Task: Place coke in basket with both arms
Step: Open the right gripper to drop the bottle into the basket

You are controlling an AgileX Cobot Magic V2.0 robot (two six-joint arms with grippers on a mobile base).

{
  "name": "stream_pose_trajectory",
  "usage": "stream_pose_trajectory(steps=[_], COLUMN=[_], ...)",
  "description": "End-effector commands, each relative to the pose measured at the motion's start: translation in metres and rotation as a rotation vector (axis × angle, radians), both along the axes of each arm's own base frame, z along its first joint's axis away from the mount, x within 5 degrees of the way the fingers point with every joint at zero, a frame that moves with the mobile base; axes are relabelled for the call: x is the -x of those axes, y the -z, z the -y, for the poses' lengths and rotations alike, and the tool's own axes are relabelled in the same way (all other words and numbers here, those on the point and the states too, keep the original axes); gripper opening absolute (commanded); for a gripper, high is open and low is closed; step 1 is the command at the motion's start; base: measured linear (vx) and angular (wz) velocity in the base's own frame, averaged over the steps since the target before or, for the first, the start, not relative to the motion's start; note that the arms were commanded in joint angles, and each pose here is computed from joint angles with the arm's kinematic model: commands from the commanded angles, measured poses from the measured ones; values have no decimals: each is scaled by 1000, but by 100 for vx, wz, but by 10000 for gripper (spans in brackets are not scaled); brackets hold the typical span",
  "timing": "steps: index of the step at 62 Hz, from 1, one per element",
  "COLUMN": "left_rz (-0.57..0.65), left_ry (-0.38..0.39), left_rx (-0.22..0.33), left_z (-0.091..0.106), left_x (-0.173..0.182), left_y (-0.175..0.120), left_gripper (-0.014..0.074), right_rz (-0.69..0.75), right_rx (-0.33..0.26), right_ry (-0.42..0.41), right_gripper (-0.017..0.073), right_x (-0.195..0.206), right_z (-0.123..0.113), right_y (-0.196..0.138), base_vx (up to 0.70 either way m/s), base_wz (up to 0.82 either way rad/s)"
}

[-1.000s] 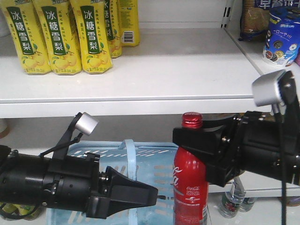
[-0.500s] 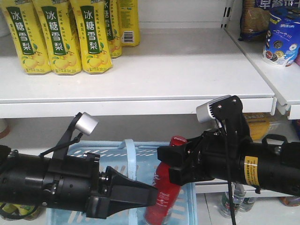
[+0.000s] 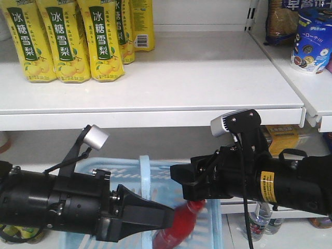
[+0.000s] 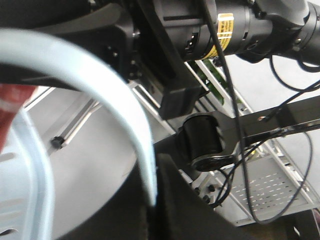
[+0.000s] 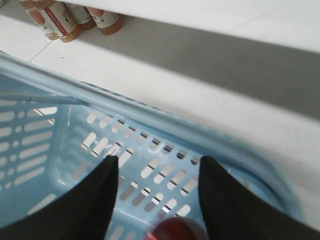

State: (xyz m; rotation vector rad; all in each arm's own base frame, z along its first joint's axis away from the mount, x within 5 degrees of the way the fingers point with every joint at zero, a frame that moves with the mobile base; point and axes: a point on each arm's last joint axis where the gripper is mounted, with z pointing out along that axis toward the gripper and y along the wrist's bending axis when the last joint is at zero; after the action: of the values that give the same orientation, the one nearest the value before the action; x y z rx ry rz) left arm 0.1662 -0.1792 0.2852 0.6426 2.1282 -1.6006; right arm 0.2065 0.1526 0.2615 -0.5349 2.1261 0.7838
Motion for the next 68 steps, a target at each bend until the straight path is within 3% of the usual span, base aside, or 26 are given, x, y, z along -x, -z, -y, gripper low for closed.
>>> stream_pose_trajectory(steps=[1, 9, 21, 30, 41, 50, 57, 68], left_rz=[19, 19, 19, 19, 19, 19, 19, 19], left_ry=[10, 10, 10, 10, 10, 10, 10, 10], left_rx=[104, 104, 104, 104, 104, 104, 104, 104], left_z=[1, 1, 1, 1, 1, 1, 1, 1], left_x=[4, 4, 4, 4, 4, 4, 4, 4], left_y=[-21, -21, -21, -21, -21, -21, -21, -21], left_gripper=[-6, -6, -6, -6, -6, -6, -6, -6], right_rz=[69, 69, 127, 221, 373, 493, 559, 520], right_rx=[-8, -18, -69, -123, -195, -247, -230, -160], right_ry=[24, 30, 26, 27, 9, 17, 65, 252], right_gripper=[515, 572, 518, 344, -17, -5, -5, -5], right_x=[-3, -2, 11, 28, 60, 89, 108, 122], right_z=[2, 3, 9, 19, 36, 53, 70, 97], right_y=[-16, -18, -38, -63, -96, -114, -100, -30], base_vx=[0, 0, 0, 0, 0, 0, 0, 0], base_wz=[0, 0, 0, 0, 0, 0, 0, 0])
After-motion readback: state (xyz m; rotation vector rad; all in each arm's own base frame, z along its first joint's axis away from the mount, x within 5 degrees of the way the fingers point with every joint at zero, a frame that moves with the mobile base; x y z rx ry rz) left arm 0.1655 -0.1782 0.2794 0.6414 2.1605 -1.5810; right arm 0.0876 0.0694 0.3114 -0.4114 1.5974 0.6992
